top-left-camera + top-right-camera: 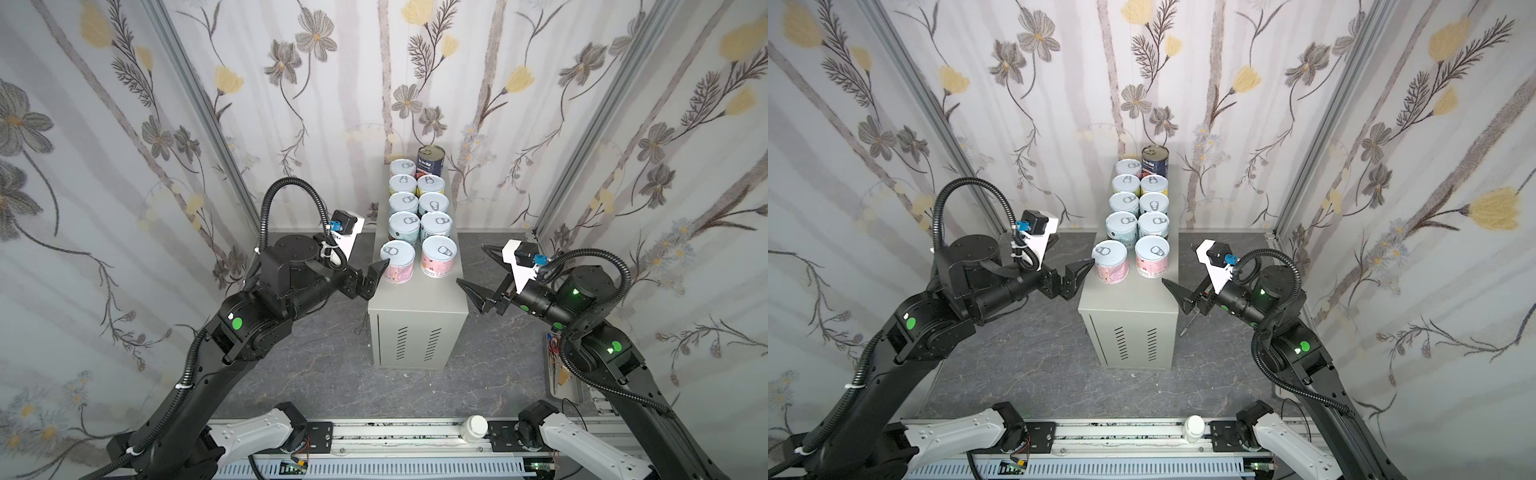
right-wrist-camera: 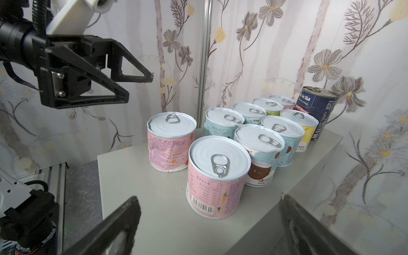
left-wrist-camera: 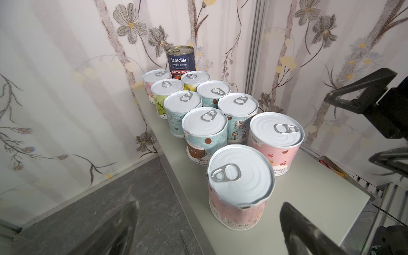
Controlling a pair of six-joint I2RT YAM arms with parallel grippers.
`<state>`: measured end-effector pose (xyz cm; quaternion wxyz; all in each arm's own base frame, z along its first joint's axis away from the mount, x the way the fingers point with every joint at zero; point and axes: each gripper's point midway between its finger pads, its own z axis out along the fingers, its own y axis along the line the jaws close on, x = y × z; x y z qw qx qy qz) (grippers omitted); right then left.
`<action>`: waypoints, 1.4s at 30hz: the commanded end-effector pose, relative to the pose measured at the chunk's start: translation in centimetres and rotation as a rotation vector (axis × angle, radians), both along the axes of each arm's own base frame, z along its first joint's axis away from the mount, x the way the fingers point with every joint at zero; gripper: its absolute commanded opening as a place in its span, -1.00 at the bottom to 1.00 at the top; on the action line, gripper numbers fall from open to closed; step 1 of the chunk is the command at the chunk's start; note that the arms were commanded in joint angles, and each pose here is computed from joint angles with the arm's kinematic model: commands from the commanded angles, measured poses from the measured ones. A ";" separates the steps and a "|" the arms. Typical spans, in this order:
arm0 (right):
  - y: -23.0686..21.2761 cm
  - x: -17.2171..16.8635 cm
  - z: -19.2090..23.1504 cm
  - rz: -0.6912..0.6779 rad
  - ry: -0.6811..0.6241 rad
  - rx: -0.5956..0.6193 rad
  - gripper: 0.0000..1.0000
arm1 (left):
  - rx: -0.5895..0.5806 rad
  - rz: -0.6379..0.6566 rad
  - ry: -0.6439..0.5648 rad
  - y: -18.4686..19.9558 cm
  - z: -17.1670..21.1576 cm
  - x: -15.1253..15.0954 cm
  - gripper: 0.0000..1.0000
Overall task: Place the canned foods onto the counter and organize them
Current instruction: 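Bring both grippers to the two front pink cans from either side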
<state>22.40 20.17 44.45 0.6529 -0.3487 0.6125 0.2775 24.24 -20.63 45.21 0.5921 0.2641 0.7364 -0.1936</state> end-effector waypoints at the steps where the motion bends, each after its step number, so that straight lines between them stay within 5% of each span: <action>1: 0.7 0.4 0.5 0.023 -0.001 -0.020 0.94 | -0.038 -0.012 -0.126 -0.1 1.1 0.2 1.00; 7: 2.0 1.7 -1.3 0.048 0.076 -0.028 0.99 | 0.039 -0.090 -0.147 -0.9 -2.3 -0.1 1.00; 12: 2.6 2.8 -2.6 0.025 0.083 -0.072 0.99 | 0.044 -0.170 -0.178 -1.6 -3.1 -0.4 0.80; 20: 2.9 3.4 -3.4 0.008 0.076 -0.063 0.83 | 0.047 -0.240 -0.164 -3.1 -4.6 0.2 0.70; 42: 4.0 4.0 -3.3 0.041 0.061 -0.064 0.59 | 0.039 -0.256 -0.192 -4.6 -4.2 2.1 0.38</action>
